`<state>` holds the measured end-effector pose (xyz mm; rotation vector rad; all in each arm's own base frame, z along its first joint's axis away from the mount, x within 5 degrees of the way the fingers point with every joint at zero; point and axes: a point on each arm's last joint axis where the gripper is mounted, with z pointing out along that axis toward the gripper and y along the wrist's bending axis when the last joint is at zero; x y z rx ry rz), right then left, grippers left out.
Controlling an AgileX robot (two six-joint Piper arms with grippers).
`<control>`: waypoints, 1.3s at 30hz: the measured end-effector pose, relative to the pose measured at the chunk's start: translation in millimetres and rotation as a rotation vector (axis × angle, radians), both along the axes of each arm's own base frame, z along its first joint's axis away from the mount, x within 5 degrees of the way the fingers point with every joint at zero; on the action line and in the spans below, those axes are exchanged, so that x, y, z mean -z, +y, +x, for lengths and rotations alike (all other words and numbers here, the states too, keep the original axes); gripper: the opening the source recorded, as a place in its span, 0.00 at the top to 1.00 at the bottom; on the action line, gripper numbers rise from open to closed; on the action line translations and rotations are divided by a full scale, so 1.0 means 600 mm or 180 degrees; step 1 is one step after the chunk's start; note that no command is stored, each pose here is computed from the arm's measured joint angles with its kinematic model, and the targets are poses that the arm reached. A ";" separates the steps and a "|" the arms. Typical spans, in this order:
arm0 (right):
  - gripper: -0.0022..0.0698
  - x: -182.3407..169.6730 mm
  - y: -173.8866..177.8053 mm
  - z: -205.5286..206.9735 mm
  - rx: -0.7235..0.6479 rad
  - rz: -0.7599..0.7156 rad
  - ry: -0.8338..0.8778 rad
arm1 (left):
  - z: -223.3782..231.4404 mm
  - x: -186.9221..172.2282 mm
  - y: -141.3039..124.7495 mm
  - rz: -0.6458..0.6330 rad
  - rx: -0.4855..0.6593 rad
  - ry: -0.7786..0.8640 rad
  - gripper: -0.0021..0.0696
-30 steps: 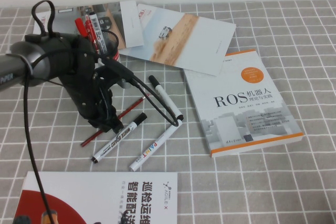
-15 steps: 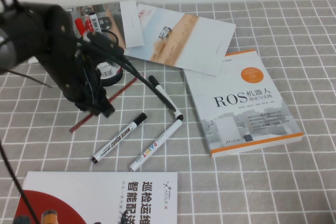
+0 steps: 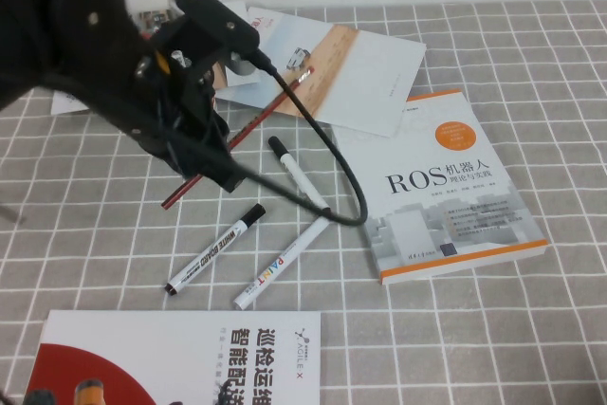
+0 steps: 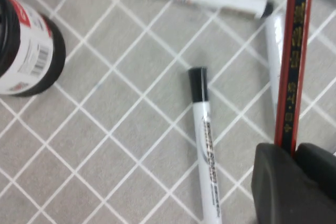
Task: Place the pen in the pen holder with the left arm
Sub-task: Place the pen onto the pen holder
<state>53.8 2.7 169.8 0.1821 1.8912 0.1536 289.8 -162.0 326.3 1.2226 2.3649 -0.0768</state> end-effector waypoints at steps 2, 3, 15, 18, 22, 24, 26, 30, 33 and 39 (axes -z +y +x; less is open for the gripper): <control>0.99 0.000 0.000 0.000 0.0000 0.0000 0.0000 | -0.010 -0.004 0.005 -0.0102 -0.0038 -0.0121 0.94; 0.99 0.000 0.000 0.000 0.0000 0.0000 0.0000 | -0.016 -0.005 0.008 -0.0179 -0.0078 -0.0225 0.94; 0.99 0.000 0.000 0.000 0.0000 0.0000 0.0000 | -0.037 0.044 0.046 -0.1435 -0.0706 -0.1770 0.94; 0.99 0.000 0.000 0.000 0.0000 0.0000 0.0000 | -0.021 0.050 0.065 -0.1736 -0.0968 -0.2096 0.94; 0.99 0.000 0.000 0.000 0.0000 0.0000 0.0000 | 0.009 0.054 0.082 -0.1969 -0.1182 -0.2434 0.94; 0.99 0.000 0.000 0.000 0.0000 0.0000 0.0000 | 0.022 0.060 0.086 -0.2094 -0.1281 -0.2544 0.94; 0.99 0.000 0.000 0.000 0.0000 0.0000 0.0000 | 0.035 0.071 0.089 -0.2216 -0.1371 -0.2615 0.94; 0.99 0.000 0.000 0.000 0.0000 0.0000 0.0000 | 0.070 0.101 0.087 -0.2344 -0.1487 -0.2683 0.94; 0.99 0.000 0.000 0.000 0.0000 0.0000 0.0000 | 0.095 0.122 0.083 -0.2403 -0.1537 -0.2682 0.94; 0.99 0.000 0.000 0.000 0.0000 0.0000 0.0000 | 0.135 0.150 0.072 -0.2493 -0.1640 -0.2565 0.94</control>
